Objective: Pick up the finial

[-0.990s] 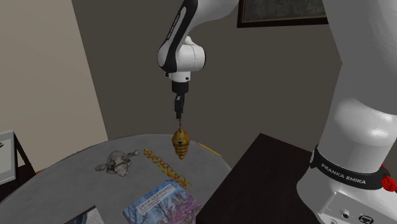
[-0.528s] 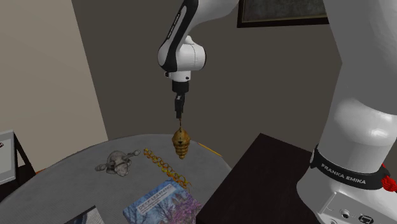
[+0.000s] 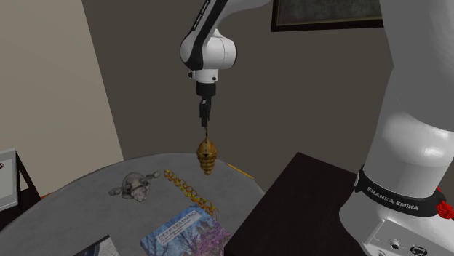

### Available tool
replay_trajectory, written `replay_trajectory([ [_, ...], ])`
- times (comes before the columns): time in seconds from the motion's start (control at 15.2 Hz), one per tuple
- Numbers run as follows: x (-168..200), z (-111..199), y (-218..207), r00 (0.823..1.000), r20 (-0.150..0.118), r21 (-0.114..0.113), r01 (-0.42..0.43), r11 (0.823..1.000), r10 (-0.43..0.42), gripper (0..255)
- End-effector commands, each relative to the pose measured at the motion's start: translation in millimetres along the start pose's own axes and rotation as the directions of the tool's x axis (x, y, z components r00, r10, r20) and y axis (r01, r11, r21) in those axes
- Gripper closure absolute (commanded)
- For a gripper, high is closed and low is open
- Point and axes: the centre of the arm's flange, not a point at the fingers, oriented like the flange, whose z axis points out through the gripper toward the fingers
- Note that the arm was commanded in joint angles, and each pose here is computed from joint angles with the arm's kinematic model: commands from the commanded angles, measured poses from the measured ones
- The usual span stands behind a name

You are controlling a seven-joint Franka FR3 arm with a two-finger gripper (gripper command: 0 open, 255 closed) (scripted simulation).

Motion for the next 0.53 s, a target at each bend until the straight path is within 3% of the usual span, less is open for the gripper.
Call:
replay_trajectory([
  [0.0, 2, -12, 0, 1.000, 0.000, 0.000, 0.000, 1.000, 0.000, 255],
  [0.46, 3, -39, -2, 1.000, 0.000, 0.000, 0.000, 1.000, 0.000, 255],
])
